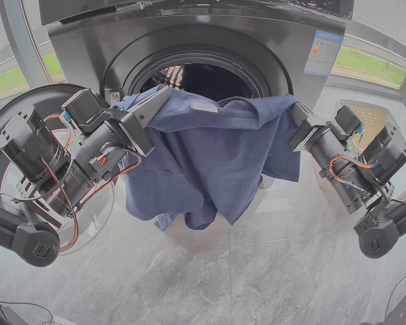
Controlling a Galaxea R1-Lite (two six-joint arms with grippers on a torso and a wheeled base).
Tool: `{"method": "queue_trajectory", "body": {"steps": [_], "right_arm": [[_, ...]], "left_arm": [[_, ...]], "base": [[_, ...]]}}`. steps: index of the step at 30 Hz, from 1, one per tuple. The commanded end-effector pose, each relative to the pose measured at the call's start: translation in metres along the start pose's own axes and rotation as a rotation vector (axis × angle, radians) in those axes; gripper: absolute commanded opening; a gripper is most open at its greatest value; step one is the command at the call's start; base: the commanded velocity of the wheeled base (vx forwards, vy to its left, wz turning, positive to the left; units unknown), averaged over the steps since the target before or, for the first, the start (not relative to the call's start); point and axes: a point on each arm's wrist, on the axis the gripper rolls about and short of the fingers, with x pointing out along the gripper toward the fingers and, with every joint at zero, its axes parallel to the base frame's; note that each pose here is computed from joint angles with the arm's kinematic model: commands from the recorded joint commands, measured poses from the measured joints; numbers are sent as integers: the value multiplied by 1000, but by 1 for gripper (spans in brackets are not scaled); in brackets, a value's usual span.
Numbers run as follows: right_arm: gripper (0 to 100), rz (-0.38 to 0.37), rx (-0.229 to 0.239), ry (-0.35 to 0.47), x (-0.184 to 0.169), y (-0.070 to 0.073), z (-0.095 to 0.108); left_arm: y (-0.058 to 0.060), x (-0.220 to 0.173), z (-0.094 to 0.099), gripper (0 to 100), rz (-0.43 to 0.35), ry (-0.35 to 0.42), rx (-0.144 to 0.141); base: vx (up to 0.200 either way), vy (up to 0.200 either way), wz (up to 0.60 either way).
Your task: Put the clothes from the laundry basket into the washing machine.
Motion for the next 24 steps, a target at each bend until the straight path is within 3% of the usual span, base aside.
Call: {"method": "queue_trajectory", "body": {"steps": [1, 3, 4, 10, 11, 12, 15, 20, 24], "right_arm": [[0, 17, -1, 114, 16, 4, -57], [0, 23, -7, 169, 15, 6, -79], [100, 26, -10, 190, 15, 7, -87], [100, 75, -37, 355, 3, 12, -148], [100, 75, -37, 355, 3, 12, -148], [100, 89, -48, 389, 1, 13, -163], [100, 101, -60, 413, 1, 16, -180], [100, 125, -59, 407, 7, 20, -196], [100, 131, -57, 393, 14, 16, -199]], "left_arm": [[-7, 2, -3, 0, -28, 6, -13], [-12, 2, -3, 0, -44, -1, -16], [-14, 2, -3, 0, -51, -4, -18], [-18, 6, -7, 0, -78, -35, -23], [-18, 6, -7, 0, -78, -35, -23], [-18, 6, -8, 0, -78, -35, -23], [-18, 6, -8, 0, -78, -35, -21], [-18, 6, -8, 0, -78, -35, -23], [-18, 6, -8, 0, -77, -34, -23]], "base": [[0, 0, 0], [0, 0, 0], [0, 0, 0], [0, 0, 0], [0, 0, 0], [0, 0, 0], [0, 0, 0], [0, 0, 0], [0, 0, 0]]}}
